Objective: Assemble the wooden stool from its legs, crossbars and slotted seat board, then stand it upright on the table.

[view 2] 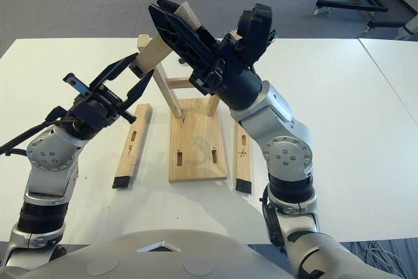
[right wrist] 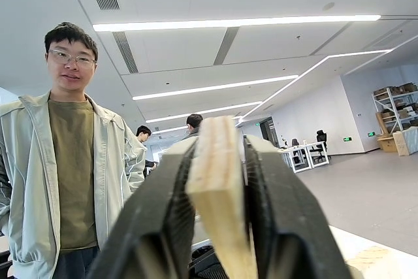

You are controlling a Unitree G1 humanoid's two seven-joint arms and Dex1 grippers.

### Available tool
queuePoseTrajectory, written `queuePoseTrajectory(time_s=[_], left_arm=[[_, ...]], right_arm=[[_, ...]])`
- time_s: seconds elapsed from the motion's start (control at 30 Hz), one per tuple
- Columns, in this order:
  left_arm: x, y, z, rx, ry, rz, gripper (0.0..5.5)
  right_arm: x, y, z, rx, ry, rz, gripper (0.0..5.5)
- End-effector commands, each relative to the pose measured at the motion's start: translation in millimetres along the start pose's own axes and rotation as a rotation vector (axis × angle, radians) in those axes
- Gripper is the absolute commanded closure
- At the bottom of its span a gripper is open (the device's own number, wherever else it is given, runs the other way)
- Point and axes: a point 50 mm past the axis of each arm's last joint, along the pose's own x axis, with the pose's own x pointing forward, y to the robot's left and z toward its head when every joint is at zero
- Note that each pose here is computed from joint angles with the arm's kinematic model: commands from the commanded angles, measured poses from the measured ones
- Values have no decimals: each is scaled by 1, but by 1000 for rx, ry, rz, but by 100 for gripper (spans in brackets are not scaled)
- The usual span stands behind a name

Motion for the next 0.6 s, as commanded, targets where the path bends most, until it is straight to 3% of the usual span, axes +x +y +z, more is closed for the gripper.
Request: queuePoseTrajectory(time_s=[0.03, 0.23, 0.27, 0.6], left_arm=[[-1, 0, -3, -5, 14, -20, 422], [0, 0, -4, -19, 25, -13, 422], [0, 0, -5, -31, 32, -22, 386], [-9, 6, -14, -95, 109, -9, 242]], right_arm=[[0, 0, 1, 3, -12, 6, 496], [-2, -3, 3, -1, -47, -28, 510], [-2, -3, 3, -3, -50, -29, 510], [-11, -5, 12, -50, -74, -81, 510]])
